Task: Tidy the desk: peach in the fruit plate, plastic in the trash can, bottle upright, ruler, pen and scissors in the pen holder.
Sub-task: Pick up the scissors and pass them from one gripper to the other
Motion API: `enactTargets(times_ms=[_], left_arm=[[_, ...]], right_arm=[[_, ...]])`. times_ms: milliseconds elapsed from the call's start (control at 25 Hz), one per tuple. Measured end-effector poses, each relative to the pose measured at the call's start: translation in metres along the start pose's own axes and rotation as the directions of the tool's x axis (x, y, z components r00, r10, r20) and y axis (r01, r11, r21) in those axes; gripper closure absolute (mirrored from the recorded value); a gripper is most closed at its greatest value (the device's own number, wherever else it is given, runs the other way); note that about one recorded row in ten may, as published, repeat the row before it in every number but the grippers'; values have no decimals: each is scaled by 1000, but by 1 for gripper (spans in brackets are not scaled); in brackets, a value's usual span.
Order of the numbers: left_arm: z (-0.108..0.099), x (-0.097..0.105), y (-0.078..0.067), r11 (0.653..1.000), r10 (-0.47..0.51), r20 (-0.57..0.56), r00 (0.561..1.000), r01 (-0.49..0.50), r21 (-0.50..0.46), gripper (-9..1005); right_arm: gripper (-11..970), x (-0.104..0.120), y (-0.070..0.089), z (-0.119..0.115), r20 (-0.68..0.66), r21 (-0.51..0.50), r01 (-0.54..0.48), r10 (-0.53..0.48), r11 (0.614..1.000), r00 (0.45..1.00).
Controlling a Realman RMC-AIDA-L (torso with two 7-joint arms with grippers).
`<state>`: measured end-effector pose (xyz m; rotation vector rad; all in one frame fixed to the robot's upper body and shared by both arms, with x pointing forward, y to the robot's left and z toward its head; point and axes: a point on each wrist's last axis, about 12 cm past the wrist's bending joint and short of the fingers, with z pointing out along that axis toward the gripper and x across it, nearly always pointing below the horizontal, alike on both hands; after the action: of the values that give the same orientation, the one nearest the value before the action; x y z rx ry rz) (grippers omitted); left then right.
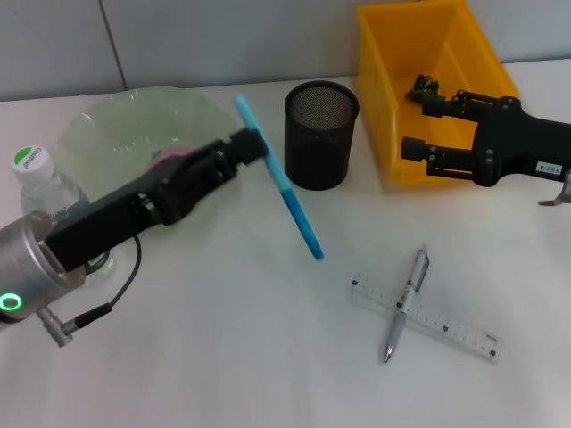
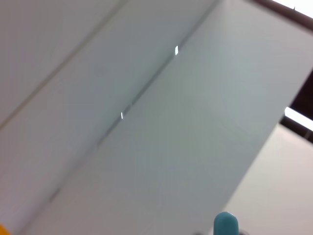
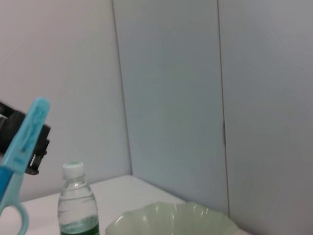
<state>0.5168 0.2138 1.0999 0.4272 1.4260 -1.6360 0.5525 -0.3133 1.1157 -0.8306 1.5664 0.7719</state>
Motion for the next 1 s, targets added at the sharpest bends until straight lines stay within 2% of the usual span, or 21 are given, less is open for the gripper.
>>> enactTargets(times_ms=[80,160,240,480,640,760,1000], left_arm=[[-1,2,0,1000,-4,22,1000,4,-2,746],[-5,7,-2,1000,-15,107,994,15,1,745],[-7,10,-4,1000,-21,144,989,21,2,744],[-7,16,-10,1000,-25,250,968,24,10,740],[-2,17,-12,999,-39,280,959,33,25,738],[0,16,-13,999,-42,296,954,34,31,737],[4,15,-14,998,-56,339,939,45,39,734]], right_arm=[[202,2,2,0,14,7,16,-16,1000,1000],[202,6,6,1,35,13,37,-37,999,999],[202,10,10,2,52,15,58,-59,998,997],[202,23,25,7,147,27,162,-165,986,975],[202,31,40,10,220,53,229,-235,972,947],[202,34,45,13,244,63,253,-261,965,934],[202,39,60,32,303,59,323,-325,944,896]])
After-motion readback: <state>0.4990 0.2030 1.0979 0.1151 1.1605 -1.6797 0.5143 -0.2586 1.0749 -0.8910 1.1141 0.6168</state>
